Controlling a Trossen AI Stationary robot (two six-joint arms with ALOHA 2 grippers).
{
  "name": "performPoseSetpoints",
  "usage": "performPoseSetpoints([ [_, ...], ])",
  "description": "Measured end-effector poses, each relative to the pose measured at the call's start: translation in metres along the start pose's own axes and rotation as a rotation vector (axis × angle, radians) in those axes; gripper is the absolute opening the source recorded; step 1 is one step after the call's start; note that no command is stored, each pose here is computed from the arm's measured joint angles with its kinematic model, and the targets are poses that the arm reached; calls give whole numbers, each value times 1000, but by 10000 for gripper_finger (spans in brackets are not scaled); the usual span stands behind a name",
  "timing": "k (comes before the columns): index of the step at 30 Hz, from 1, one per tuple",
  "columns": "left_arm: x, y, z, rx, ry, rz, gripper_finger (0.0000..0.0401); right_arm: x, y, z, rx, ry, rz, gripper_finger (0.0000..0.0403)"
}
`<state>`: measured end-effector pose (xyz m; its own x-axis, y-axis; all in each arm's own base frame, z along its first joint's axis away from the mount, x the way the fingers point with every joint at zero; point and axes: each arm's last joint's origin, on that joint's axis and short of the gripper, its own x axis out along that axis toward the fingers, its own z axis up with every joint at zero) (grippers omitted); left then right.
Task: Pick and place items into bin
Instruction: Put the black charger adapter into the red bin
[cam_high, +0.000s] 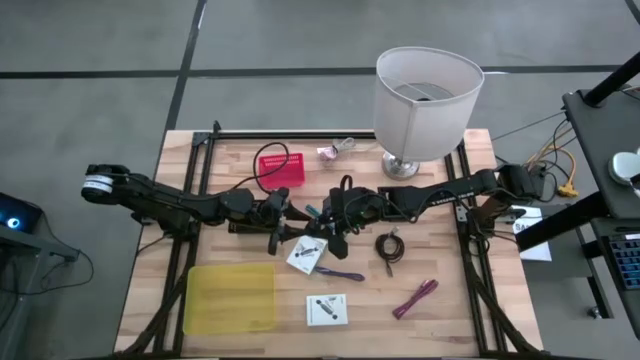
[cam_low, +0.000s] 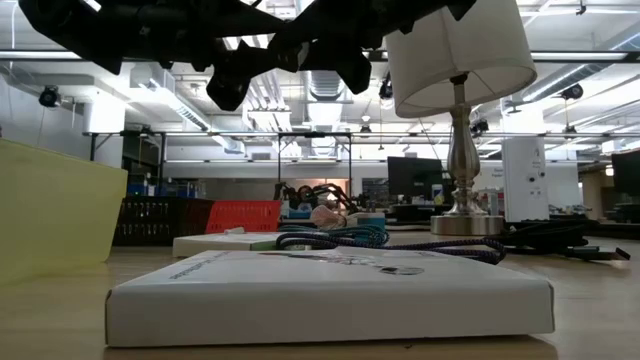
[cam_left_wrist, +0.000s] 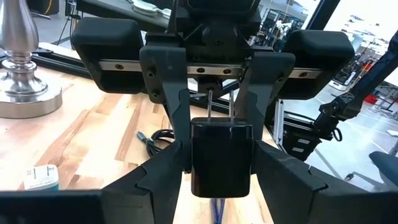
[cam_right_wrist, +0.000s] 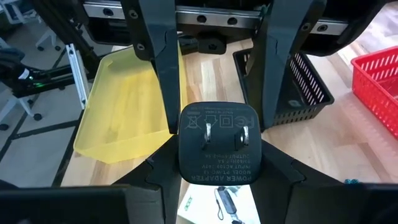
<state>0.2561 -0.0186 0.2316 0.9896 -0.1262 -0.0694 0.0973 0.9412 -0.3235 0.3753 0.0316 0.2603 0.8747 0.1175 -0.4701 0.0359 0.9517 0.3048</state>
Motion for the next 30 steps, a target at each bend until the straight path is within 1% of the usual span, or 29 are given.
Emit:
performPoseSetpoints([
  [17, 0, 1, 1, 1, -10, 14, 179, 1, 0, 2, -18, -30, -7, 132],
  [19, 0, 1, 1, 15, -11, 13, 179, 1, 0, 2, -19, -34, -6, 132],
  [25, 6, 3, -2, 21, -38, -1, 179, 0, 0, 2, -18, -27, -3, 132],
  [30, 9, 4, -7, 16, -23, 4, 173, 0, 0, 0, -14, -9, -7, 132],
])
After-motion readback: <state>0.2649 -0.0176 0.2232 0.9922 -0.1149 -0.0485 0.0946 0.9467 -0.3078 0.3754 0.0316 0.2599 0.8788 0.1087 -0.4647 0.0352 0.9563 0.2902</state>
